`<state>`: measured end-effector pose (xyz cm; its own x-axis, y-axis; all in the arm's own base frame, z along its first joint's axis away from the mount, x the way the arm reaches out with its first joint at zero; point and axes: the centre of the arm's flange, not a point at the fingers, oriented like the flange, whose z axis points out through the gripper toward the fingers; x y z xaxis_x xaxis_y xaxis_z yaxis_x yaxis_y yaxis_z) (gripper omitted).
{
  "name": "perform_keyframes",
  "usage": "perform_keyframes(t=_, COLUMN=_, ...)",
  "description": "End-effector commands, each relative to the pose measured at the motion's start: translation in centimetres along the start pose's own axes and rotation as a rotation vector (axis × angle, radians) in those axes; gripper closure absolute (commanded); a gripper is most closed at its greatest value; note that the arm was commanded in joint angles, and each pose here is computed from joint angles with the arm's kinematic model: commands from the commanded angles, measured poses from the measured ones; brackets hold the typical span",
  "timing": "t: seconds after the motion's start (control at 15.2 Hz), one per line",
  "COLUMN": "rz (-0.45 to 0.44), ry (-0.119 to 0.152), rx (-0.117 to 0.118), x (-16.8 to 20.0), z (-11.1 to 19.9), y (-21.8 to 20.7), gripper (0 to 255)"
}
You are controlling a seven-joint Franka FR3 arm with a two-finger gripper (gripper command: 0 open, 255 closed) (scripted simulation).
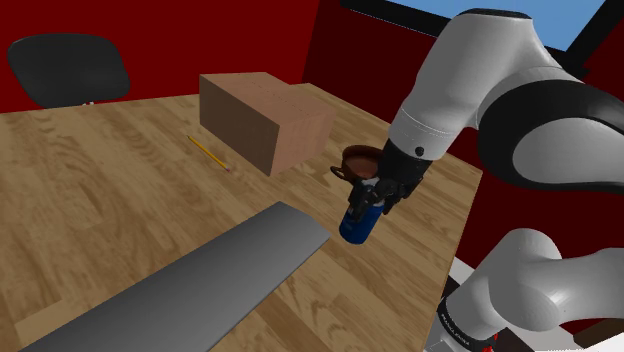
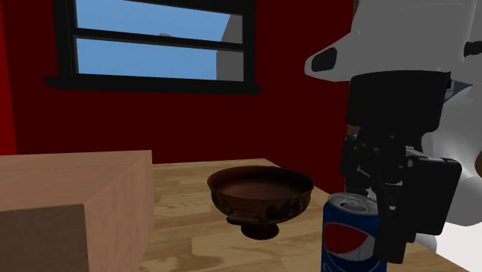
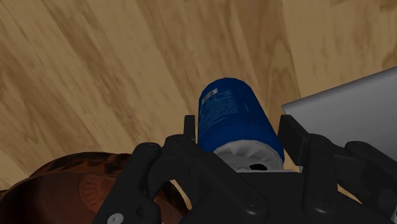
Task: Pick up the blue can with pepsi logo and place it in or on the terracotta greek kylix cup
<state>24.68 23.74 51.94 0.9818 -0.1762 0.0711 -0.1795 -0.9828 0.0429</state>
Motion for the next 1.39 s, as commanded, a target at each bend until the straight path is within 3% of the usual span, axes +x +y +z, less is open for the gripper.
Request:
perform_keyframes(t=0.0, rz=0.001, ry=-0.002, rx=-0.002, x=0.1, z=0.1, y=0.0, gripper=255)
perform_keyframes(t=1.32, rz=0.001, ry=-0.002, rx=-0.002, x=0.8, z=-10.4, y=0.5, gripper=255)
